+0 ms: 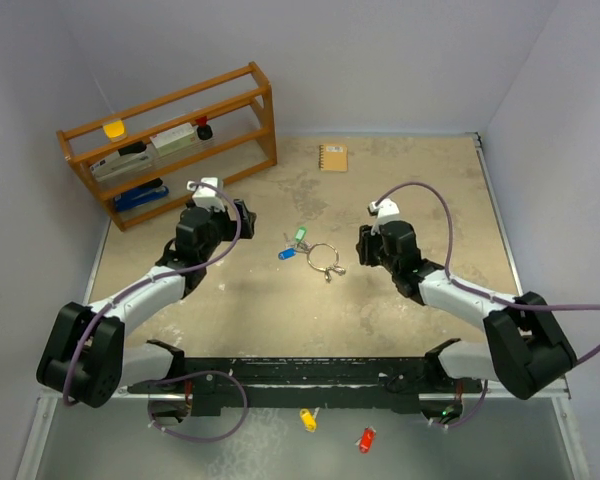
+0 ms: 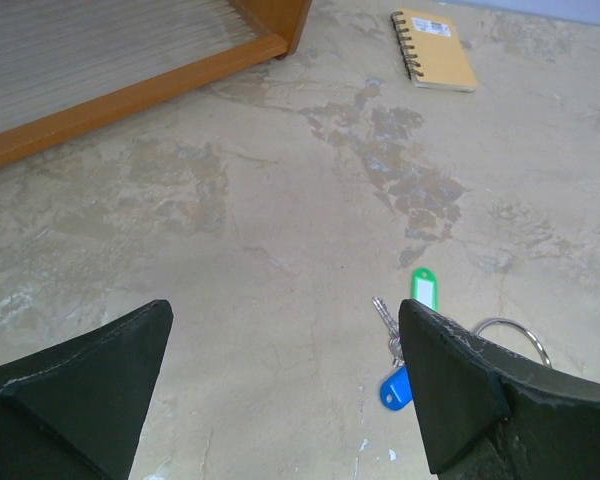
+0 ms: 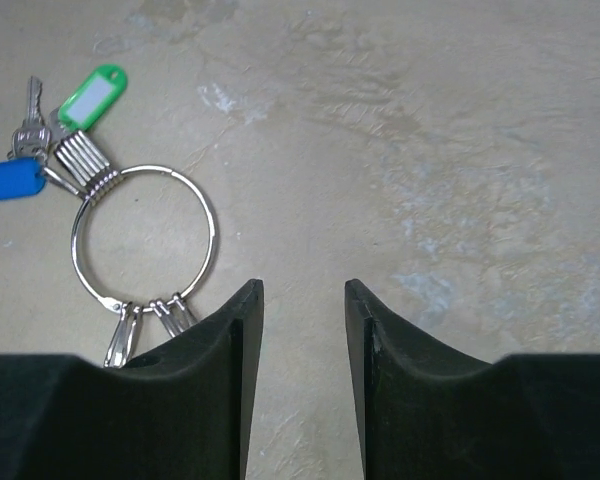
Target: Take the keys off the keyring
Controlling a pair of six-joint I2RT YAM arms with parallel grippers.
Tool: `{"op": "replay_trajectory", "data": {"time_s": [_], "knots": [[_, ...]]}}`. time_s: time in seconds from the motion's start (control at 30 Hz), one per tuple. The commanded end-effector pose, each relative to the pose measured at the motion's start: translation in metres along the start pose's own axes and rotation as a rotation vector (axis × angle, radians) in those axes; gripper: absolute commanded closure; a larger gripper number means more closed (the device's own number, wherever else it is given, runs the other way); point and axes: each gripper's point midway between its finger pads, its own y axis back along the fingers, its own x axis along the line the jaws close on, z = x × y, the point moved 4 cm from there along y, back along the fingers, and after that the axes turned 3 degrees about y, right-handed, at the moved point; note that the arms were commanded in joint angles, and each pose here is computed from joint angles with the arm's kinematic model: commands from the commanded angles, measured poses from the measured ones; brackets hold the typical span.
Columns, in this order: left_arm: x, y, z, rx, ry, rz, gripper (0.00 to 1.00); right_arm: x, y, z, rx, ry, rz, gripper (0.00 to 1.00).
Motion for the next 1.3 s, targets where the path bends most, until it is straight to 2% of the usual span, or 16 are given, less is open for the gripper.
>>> {"op": "replay_trajectory", "data": {"time_s": [0.0,0.23,0.43,0.73,0.93,1.13,1.2,1.27], "knots": [[-0.015,0.0,0.016,-0.074,0.041,-0.08,0.08,0.022,-0.002,0.014,-0.03,0.029,0.089,0.59],[-0.02,0.004,0.012,-0.07,0.047,-0.127,0.19,0.047,-0.003,-0.006,0.024,0.065,0.157,0.57],[-0.022,0.005,0.011,-0.059,0.053,-0.144,0.39,0.063,-0.007,-0.025,0.087,0.093,0.179,0.58],[-0.02,0.013,0.018,-0.077,0.031,-0.126,0.44,0.071,-0.009,-0.034,0.126,0.117,0.174,0.58],[-0.02,0.018,0.023,-0.092,0.024,-0.122,0.51,0.073,-0.015,-0.043,0.166,0.132,0.154,0.59],[-0.019,0.023,0.028,-0.107,0.012,-0.111,0.5,0.072,-0.02,-0.048,0.19,0.132,0.131,0.61],[-0.018,0.025,0.03,-0.113,0.008,-0.107,0.5,0.072,-0.022,-0.049,0.199,0.133,0.122,0.66],[-0.018,0.026,0.031,-0.119,0.008,-0.106,0.5,0.072,-0.023,-0.049,0.208,0.136,0.113,0.79]]}}
